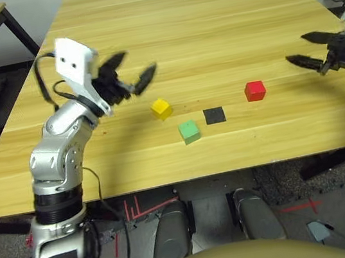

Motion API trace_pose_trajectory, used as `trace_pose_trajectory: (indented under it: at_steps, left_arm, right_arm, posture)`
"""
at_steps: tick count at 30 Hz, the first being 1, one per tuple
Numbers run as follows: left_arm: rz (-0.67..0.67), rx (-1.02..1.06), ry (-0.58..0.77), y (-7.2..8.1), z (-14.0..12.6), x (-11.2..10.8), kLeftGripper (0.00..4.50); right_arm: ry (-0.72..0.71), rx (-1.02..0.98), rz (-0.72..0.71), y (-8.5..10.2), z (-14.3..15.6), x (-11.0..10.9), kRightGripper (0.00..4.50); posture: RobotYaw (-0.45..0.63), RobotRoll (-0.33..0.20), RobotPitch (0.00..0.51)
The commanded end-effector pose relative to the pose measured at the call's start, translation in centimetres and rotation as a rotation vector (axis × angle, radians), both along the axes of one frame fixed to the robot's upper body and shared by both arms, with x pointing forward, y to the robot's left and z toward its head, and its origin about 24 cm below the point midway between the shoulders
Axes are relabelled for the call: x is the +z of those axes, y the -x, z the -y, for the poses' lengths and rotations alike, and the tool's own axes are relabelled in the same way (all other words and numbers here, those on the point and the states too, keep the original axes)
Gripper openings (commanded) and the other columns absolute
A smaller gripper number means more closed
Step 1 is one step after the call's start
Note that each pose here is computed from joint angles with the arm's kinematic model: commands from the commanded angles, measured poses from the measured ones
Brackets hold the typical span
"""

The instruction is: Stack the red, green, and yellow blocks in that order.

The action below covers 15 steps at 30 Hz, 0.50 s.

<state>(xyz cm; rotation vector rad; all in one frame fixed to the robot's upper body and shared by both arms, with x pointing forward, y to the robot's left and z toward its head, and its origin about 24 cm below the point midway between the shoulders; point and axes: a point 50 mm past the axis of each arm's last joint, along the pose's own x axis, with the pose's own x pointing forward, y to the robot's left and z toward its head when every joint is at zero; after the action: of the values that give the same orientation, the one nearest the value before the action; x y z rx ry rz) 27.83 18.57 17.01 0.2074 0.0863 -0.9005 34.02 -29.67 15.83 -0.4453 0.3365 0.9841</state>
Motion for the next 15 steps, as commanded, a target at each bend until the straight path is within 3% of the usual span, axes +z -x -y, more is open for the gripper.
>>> trace_pose_trajectory:
  at_steps: [1,15]
  left_arm:
    - [-0.032,-0.101,-0.052,0.1,0.9,-0.5,4.45]
    - [-0.087,-0.208,-0.163,1.6,2.4,-0.9,4.45]
  right_arm:
    - [0.101,0.078,-0.037,-0.6,-1.1,0.3,4.50]
    - [0.307,0.235,-0.083,-2.3,-5.3,-1.0,4.50]
  posture:
    - [0.20,-0.146,0.037]
    - [0.34,-0.151,0.044]
